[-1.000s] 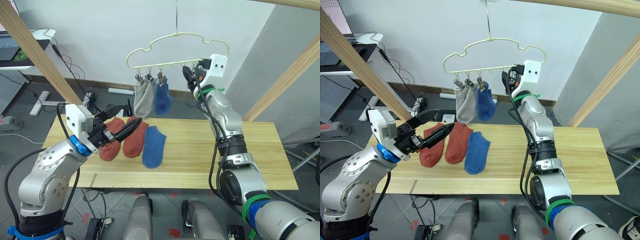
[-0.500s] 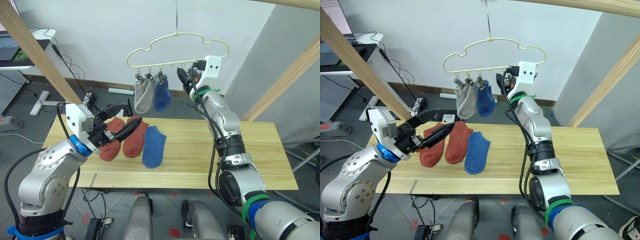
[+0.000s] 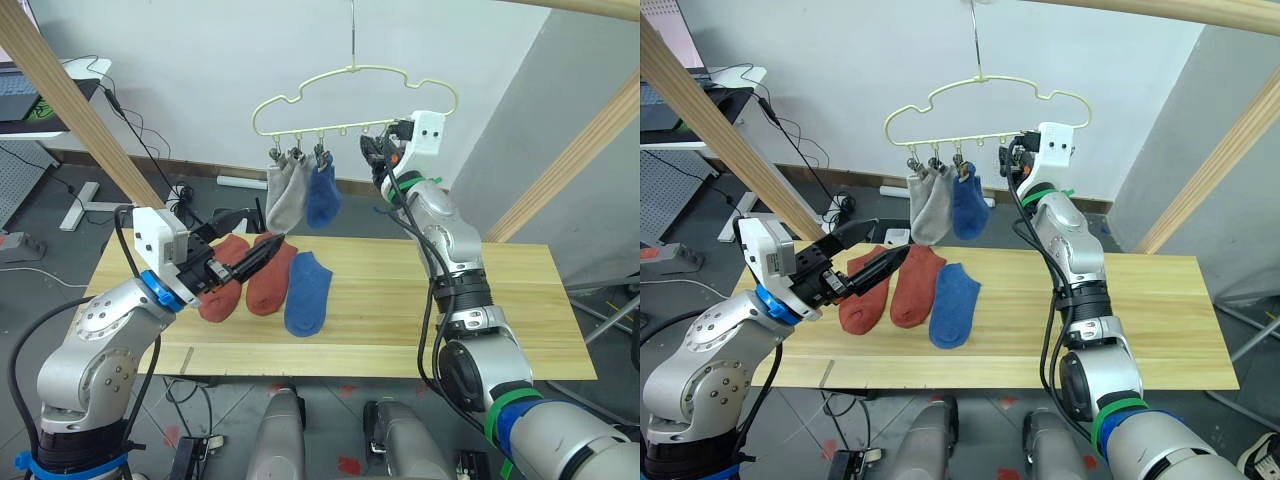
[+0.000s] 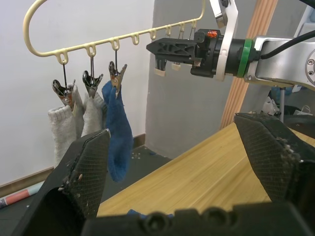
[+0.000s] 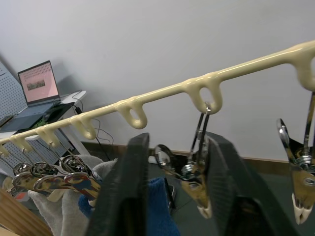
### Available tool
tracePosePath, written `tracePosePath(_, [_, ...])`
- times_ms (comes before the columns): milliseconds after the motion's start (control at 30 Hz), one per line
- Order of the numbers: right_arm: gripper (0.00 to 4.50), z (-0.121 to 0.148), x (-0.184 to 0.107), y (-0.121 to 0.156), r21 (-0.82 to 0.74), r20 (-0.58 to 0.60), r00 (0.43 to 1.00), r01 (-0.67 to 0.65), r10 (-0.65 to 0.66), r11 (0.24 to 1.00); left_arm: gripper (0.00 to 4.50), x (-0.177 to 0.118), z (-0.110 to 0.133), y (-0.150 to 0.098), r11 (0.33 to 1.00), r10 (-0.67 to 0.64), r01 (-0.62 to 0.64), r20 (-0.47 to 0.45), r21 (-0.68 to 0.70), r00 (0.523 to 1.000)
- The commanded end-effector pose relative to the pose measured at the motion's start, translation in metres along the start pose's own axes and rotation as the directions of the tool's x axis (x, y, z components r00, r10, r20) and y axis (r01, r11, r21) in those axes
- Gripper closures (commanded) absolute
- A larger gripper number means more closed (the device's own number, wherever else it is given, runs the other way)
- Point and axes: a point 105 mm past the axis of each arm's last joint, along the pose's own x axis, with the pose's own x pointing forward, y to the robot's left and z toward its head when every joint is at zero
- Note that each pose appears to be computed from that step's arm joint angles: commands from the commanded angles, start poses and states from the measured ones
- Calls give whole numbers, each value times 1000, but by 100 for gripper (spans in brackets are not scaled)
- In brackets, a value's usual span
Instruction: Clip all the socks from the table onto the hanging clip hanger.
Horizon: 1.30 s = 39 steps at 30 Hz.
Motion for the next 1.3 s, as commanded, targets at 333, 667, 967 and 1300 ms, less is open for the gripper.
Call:
tracePosePath(333, [448, 15, -5, -3, -32, 28, 999, -15, 16, 999, 0, 3, -36, -5, 998, 64, -59, -169, 34, 984])
tracePosePath(667, [448, 7, -21, -7, -102, -65, 996, -67, 60, 993, 0, 60, -146, 7, 989, 140, -143, -397, 21, 907])
tracePosePath(967, [448, 8, -39, -17, -114, -95, 995, -17, 6, 993, 0, 72, -206, 15, 982, 157, -50, -635, 183, 756])
tracePosePath(1300, [450, 10, -42, -20, -108, -99, 995, 1, -12, 994, 171, 72, -204, 9, 978, 112, 22, -614, 206, 781])
